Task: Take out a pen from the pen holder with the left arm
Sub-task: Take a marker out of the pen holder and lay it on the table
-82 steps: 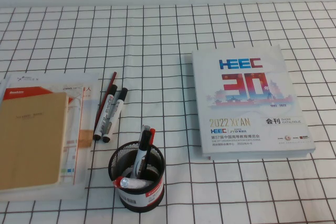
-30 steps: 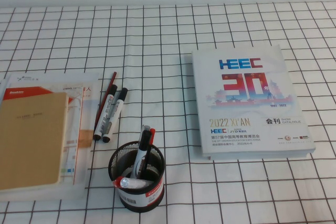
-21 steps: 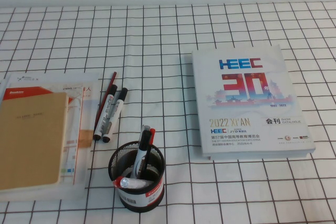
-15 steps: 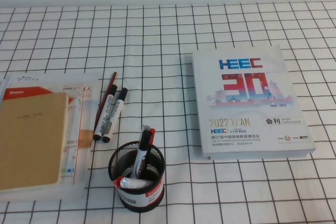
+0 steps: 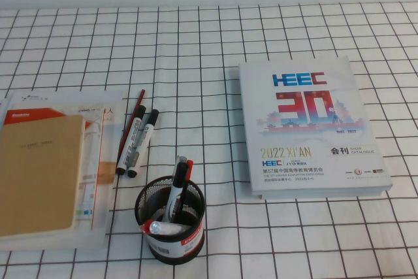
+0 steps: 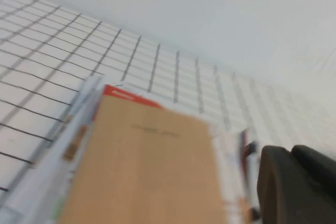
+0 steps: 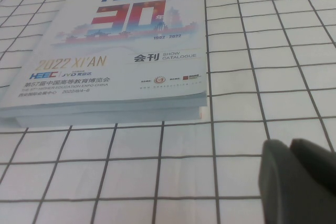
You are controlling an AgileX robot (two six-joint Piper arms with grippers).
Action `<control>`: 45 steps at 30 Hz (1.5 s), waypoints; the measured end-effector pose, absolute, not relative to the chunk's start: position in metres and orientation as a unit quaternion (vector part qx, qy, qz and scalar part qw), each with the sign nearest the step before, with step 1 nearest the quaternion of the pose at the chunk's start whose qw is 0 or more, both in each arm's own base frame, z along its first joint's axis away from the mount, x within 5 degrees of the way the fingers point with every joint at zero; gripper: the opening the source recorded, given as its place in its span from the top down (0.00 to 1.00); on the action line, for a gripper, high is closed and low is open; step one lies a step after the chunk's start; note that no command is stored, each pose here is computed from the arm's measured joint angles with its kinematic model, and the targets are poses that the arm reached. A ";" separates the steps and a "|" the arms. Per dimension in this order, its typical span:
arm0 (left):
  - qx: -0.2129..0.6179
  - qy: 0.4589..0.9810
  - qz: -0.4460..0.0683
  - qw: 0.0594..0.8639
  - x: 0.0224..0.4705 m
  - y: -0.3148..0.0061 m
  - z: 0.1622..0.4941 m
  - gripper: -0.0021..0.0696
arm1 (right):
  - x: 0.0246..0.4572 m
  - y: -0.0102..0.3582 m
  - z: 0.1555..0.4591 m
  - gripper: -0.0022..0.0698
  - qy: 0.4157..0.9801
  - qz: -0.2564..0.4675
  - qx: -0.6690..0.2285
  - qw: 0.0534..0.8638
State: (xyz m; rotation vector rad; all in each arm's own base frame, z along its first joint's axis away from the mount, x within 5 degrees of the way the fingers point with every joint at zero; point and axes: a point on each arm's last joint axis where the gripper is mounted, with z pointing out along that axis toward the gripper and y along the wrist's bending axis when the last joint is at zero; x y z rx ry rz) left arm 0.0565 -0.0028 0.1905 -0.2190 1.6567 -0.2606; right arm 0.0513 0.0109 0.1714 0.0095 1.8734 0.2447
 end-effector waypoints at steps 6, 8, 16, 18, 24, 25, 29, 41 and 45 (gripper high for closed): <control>-0.159 0.692 -0.185 0.680 0.057 -0.003 0.198 0.97 | 0.051 0.011 0.171 0.99 0.803 0.105 0.004 0.586; -0.161 0.679 -0.189 0.691 0.057 -0.002 0.201 0.97 | 0.051 0.011 0.171 0.99 0.803 0.105 0.004 0.586; -0.162 0.681 -0.191 0.689 0.057 -0.002 0.202 0.97 | 0.051 0.011 0.171 0.99 0.803 0.105 0.004 0.586; -0.155 0.694 -0.185 0.678 0.055 -0.003 0.206 0.97 | 0.051 0.011 0.171 0.99 0.803 0.105 0.004 0.586; -0.093 0.721 -0.138 0.672 0.050 -0.006 0.247 0.97 | 0.051 0.011 0.171 0.99 0.803 0.105 0.004 0.586; -0.080 0.726 -0.128 0.671 0.049 -0.006 0.256 0.97 | 0.051 0.011 0.171 0.99 0.803 0.105 0.004 0.586; -0.024 0.776 -0.099 0.623 0.049 -0.010 0.283 0.97 | 0.051 0.011 0.171 0.99 0.803 0.105 0.004 0.586; 0.177 0.798 -0.215 0.535 0.063 -0.048 0.310 0.97 | 0.051 0.011 0.171 0.99 0.803 0.105 0.004 0.586; 0.222 0.798 -0.246 0.503 0.073 -0.056 0.306 0.97 | 0.051 0.011 0.171 0.99 0.803 0.105 0.004 0.586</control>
